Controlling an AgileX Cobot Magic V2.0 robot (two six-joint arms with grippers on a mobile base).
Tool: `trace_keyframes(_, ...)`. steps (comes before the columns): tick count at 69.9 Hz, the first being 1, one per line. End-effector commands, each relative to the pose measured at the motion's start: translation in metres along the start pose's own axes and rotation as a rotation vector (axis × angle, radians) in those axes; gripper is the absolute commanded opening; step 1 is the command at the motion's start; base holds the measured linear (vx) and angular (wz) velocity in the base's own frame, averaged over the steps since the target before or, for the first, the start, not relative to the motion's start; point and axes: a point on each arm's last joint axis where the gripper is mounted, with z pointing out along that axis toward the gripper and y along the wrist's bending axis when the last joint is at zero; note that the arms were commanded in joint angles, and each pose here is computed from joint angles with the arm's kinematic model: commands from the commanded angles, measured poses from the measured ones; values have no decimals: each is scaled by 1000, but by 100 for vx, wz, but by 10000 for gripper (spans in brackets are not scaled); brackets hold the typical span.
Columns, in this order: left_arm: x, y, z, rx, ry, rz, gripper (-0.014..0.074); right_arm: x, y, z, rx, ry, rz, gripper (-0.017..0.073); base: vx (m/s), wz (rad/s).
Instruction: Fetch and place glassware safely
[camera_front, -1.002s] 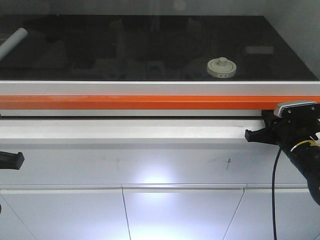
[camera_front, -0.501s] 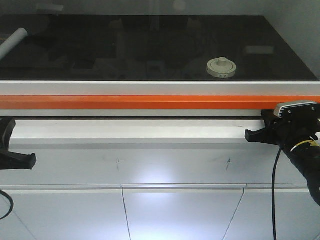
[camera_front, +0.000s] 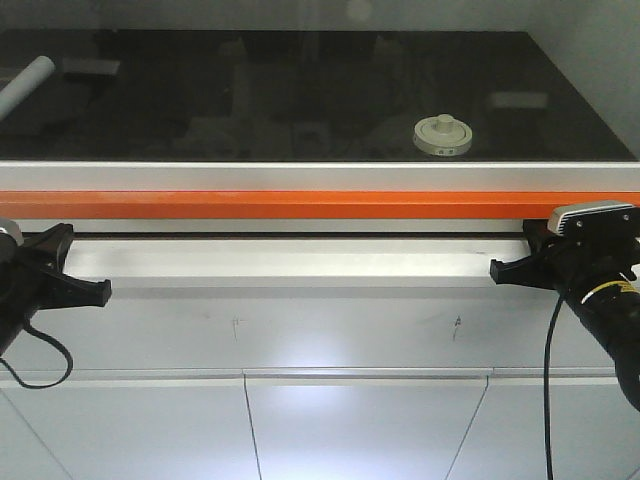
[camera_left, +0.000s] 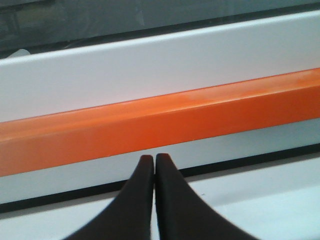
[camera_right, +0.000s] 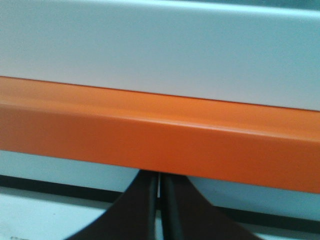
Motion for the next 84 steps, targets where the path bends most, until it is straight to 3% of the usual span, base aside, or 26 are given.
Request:
trace_keyframes(1, -17, 1, 10, -10, -124, -7, -7, -33, -5, 5, 19, -202, -13, -1, 0, 0)
trace_keyframes(16, -11, 6, 30, -55, -112, -39, -7, -33, -5, 5, 19, -202, -13, -1, 0, 0)
trace_keyframes(39, -24, 10, 50, -65, -169, -30, -7, -33, -5, 5, 19, -202, -13, -1, 0, 0)
trace_keyframes(84, -42, 12, 48, -71, -244, -26, -7, -39, -6, 3, 20, -228, -16, -1, 0, 0)
